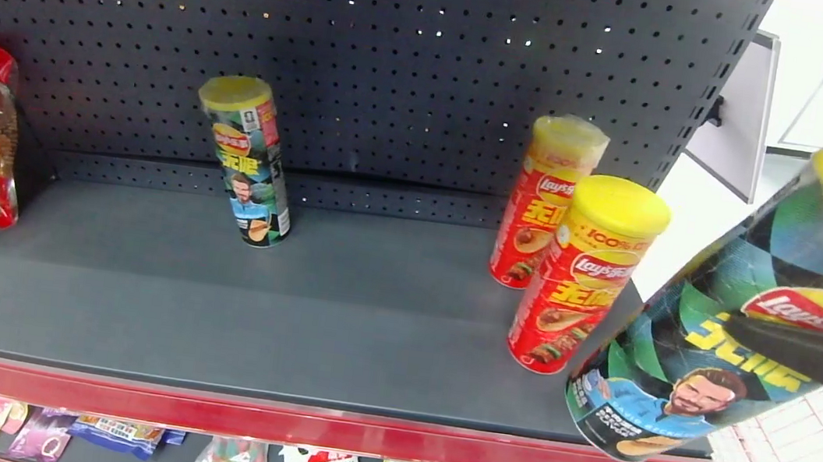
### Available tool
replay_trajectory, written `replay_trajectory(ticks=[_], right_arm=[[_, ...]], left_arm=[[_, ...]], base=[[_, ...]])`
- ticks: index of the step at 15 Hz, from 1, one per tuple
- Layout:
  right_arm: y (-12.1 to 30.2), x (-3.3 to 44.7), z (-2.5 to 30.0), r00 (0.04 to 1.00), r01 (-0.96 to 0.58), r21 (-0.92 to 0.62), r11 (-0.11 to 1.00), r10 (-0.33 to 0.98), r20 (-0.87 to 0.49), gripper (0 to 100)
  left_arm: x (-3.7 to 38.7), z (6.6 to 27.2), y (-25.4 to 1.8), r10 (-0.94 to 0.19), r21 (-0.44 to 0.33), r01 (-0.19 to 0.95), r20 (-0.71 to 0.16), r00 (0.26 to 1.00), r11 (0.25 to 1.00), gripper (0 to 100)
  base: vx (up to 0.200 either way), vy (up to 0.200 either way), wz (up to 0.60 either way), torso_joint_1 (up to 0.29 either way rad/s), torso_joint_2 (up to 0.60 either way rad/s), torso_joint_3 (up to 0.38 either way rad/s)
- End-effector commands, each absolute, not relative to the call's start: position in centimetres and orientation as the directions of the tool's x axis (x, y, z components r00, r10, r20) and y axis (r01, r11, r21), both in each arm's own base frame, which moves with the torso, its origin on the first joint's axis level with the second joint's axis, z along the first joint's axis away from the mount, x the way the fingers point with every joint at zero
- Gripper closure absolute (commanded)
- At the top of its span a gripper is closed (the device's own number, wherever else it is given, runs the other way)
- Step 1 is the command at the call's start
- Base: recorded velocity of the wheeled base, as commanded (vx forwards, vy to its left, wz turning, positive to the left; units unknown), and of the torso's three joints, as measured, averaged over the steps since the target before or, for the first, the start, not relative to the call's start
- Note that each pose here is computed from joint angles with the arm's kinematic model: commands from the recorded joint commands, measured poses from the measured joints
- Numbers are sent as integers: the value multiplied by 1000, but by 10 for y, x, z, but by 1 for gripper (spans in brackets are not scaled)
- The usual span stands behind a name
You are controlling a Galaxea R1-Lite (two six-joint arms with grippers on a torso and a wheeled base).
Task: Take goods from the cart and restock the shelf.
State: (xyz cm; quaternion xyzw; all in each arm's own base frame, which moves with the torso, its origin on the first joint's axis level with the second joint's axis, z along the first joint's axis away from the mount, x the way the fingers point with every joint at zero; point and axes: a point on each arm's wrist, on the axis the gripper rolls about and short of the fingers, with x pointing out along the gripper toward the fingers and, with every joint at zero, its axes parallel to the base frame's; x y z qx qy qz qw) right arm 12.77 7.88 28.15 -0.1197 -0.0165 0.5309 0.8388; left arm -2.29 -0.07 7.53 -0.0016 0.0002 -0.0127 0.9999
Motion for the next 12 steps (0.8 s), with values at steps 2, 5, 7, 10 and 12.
replay_trajectory(ticks=[2, 5, 7, 10, 12], right_arm=[[76, 116, 276, 422, -893, -219, 394, 901, -99, 100], [77, 118, 275, 421, -894, -215, 393, 901, -105, 100], [77, 119, 274, 421, -895, -212, 393, 901, -108, 100], [77, 119, 273, 424, -894, -211, 395, 899, -110, 100], [77, 119, 273, 426, -893, -211, 398, 898, -110, 100]], left_arm=[[-23, 75, -1, -26, -3, 26, -2, 1000, 1000, 0], [-23, 75, -1, -26, -3, 26, -2, 1000, 1000, 0], [-23, 75, -1, -26, -3, 26, -2, 1000, 1000, 0], [-23, 75, -1, -26, -5, 26, -2, 1000, 1000, 0], [-23, 75, -1, -26, -5, 26, -2, 1000, 1000, 0]], base=[[0, 200, 0, 2, 5, 2], [0, 200, 0, 4, 1, 2], [0, 200, 0, 7, 0, 5], [0, 200, 0, 2, 2, 6], [0, 200, 0, 5, 0, 0]])
